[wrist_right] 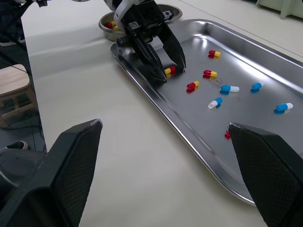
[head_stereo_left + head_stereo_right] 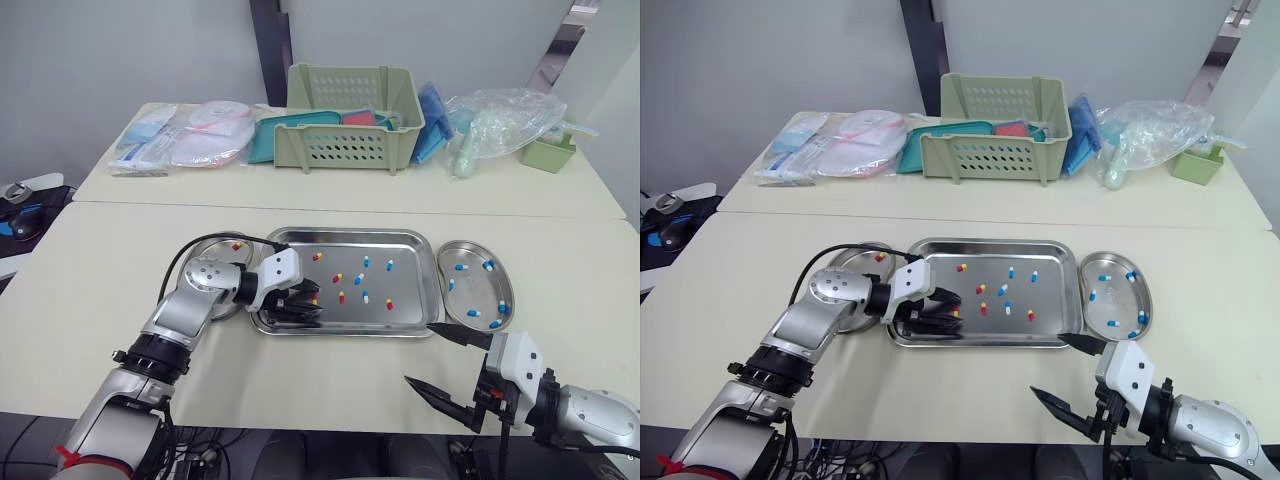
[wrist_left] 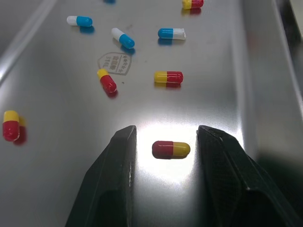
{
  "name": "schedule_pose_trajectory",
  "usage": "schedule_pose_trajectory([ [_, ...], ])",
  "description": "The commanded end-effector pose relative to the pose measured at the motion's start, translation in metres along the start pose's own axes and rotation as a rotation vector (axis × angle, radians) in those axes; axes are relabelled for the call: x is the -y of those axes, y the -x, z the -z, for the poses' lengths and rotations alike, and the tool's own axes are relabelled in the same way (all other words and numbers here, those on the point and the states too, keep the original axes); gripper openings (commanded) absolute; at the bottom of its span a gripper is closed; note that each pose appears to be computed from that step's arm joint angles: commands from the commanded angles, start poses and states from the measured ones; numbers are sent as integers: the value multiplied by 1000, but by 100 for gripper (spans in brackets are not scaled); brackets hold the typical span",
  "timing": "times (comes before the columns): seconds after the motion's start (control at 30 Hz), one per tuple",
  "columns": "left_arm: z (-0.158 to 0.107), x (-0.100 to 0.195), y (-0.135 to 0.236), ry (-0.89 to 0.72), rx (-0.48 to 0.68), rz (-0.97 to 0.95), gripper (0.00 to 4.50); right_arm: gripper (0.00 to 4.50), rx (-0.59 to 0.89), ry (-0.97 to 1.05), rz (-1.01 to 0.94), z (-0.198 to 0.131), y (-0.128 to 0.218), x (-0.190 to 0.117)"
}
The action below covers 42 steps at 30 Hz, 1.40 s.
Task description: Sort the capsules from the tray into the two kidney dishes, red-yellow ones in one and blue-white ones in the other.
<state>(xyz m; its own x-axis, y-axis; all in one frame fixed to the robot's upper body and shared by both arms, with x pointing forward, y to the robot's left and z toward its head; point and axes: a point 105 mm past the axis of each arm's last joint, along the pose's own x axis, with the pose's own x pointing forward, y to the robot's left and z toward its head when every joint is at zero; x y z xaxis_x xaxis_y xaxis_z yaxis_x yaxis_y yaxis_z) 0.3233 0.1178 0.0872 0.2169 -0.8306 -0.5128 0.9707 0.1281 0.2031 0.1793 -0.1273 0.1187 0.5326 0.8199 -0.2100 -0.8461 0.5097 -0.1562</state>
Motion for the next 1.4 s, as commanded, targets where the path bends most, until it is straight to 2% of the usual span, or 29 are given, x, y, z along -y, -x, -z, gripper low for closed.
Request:
schedule_pose_trajectory([
  [0.03, 2, 2, -2, -27, -13, 22, 211, 450, 34, 31, -13, -13, 1, -4],
  [0.17, 7, 4, -2, -26, -19, 27, 211, 450, 32, 32, -8, -13, 1, -4],
  [0.33, 16, 6, -2, -1, -28, 26, 61, 450, 34, 34, -3, -14, 1, -3],
  [0.37, 17, 7, -1, 3, -28, 24, 46, 450, 34, 35, -2, -14, 1, -2],
  [0.5, 15, 5, -1, 5, -8, 11, 45, 450, 35, 36, 0, -14, 1, -1],
  [0.67, -5, -3, 5, -7, 61, -23, 45, 450, 36, 41, -1, -15, 1, 0],
  [0.8, -30, -8, 27, -27, 113, -69, 45, 450, 36, 41, -2, -13, 2, 1],
  [0.93, -41, -2, 54, -13, 126, -126, 45, 450, 34, 46, -43, -9, 1, -1],
  [1.2, -30, 8, 111, 128, 101, -362, 45, 450, 55, 60, -173, -8, -5, -12],
  [1.4, -2, 18, 152, 237, 64, -544, 45, 450, 99, 82, -239, -15, -13, -16],
])
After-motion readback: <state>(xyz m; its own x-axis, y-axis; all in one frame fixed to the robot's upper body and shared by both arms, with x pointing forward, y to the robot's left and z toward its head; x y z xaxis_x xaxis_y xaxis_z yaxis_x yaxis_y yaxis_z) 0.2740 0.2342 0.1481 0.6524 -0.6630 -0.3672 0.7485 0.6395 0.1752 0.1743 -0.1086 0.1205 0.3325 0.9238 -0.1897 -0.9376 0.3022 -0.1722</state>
